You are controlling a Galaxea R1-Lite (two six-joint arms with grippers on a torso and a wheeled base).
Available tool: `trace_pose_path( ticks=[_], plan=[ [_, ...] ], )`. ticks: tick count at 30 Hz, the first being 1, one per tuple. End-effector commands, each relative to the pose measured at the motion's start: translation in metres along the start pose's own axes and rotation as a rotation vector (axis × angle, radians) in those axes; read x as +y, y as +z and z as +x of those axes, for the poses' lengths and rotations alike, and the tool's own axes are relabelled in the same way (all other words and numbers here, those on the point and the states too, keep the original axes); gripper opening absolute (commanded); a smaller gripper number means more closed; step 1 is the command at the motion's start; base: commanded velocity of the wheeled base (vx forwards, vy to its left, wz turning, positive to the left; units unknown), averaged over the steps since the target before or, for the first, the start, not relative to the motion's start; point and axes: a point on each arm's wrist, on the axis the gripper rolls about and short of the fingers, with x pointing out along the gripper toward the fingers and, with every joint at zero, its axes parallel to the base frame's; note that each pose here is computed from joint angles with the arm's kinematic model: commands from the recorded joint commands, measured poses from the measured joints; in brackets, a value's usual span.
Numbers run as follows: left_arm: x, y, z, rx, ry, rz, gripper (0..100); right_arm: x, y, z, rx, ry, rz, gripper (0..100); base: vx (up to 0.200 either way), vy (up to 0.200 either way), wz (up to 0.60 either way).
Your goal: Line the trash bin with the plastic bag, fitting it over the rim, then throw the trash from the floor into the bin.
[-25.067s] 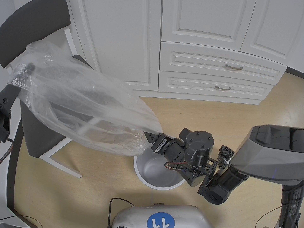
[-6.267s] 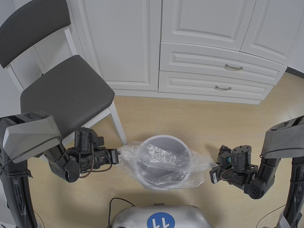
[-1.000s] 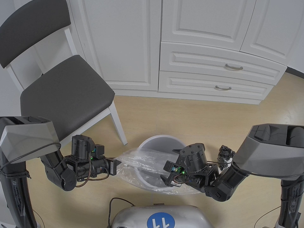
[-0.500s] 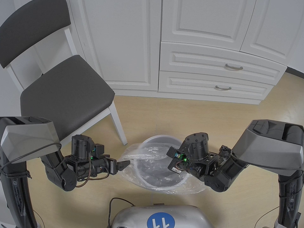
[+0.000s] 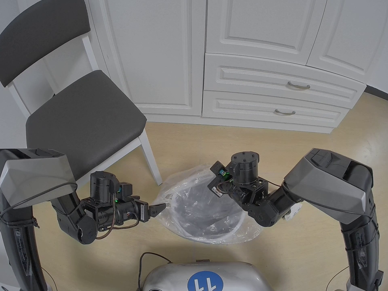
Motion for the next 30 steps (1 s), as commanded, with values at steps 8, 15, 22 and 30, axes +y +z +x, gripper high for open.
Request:
trace_pose_path(
  ticks=[8,15,22,30],
  plan=[
    [-0.001,0.008,-0.005,-0.028,0.000,0.002,100,0.005,0.003,0.057,-0.066,-0.182,0.187,0,0.000,0.000,0.00],
    [-0.001,0.008,-0.005,-0.028,0.000,0.002,100,0.007,0.005,0.070,-0.106,-0.205,0.232,0,0.000,0.000,0.00],
    [-0.001,0.008,-0.005,-0.029,-0.001,0.003,100,0.005,0.006,0.070,-0.113,-0.208,0.240,0,0.000,0.000,0.00],
    [-0.001,0.009,-0.005,-0.047,-0.002,0.005,100,0.001,0.020,0.055,-0.157,-0.213,0.250,100,0.000,0.000,0.00]
  ],
)
